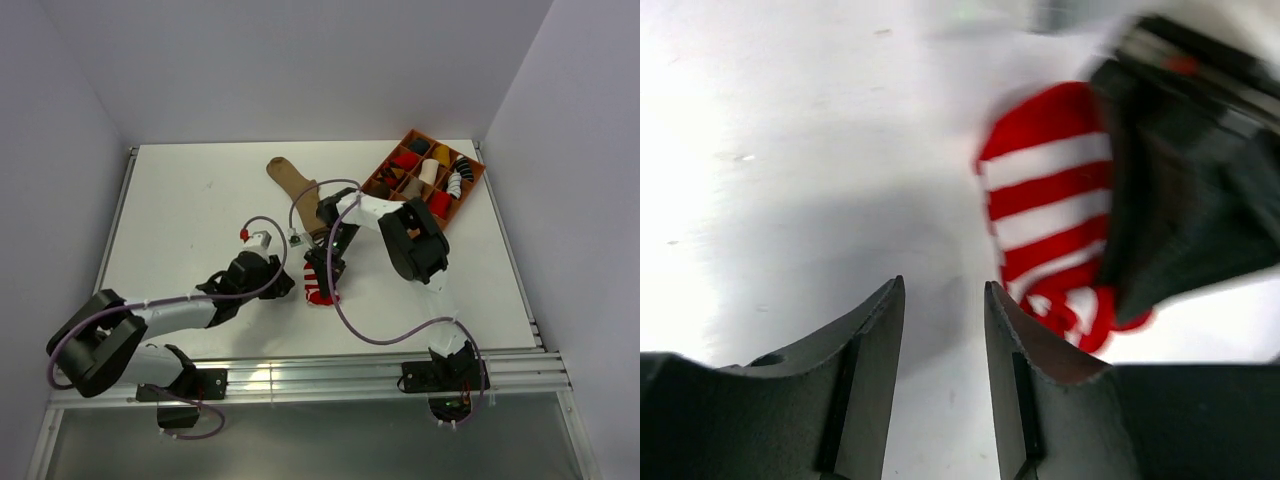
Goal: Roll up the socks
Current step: Roll the sock at the center of the board.
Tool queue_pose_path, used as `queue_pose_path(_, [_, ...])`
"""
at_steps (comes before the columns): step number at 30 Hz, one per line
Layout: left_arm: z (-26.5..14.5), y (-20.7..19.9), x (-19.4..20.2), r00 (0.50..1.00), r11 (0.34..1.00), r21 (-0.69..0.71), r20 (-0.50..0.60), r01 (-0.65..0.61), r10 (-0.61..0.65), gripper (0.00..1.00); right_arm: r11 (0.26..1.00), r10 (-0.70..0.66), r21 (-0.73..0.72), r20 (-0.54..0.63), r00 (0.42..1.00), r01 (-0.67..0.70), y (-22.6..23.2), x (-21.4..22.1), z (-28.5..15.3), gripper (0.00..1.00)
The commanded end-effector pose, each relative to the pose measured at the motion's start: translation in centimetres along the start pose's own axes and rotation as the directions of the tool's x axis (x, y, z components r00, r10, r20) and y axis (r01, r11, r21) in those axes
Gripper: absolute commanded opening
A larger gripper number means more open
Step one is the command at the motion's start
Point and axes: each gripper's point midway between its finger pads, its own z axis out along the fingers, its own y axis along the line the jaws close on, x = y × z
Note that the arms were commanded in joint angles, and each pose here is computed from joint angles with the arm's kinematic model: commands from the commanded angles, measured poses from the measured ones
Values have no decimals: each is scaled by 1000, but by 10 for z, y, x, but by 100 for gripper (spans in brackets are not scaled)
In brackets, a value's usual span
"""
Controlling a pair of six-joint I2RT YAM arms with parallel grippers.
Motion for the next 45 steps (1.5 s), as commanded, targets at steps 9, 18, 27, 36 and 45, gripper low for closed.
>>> queue_pose_path(9, [-19,-85,-22,961,907,330,174,-262,215,45,999,48,17,-82,996,-46,-29,9,9,22])
queue_pose_path(18, [-3,-110,-1,957,832,473,115,-289,267,49,994,93,-47,-89,992,-98,-28,12,8,22])
queue_pose_path(27, [6,-97,22,974,848,484,47,-218,224,49,988,127,-77,-74,989,-133,-28,9,6,22])
queue_pose_path(36, [12,-71,34,981,905,382,30,-189,192,52,983,144,-101,-62,988,-150,-30,8,2,22])
queue_pose_path(45, [12,-69,53,977,908,371,-15,-193,214,50,978,176,-106,-52,983,-181,-33,7,1,23])
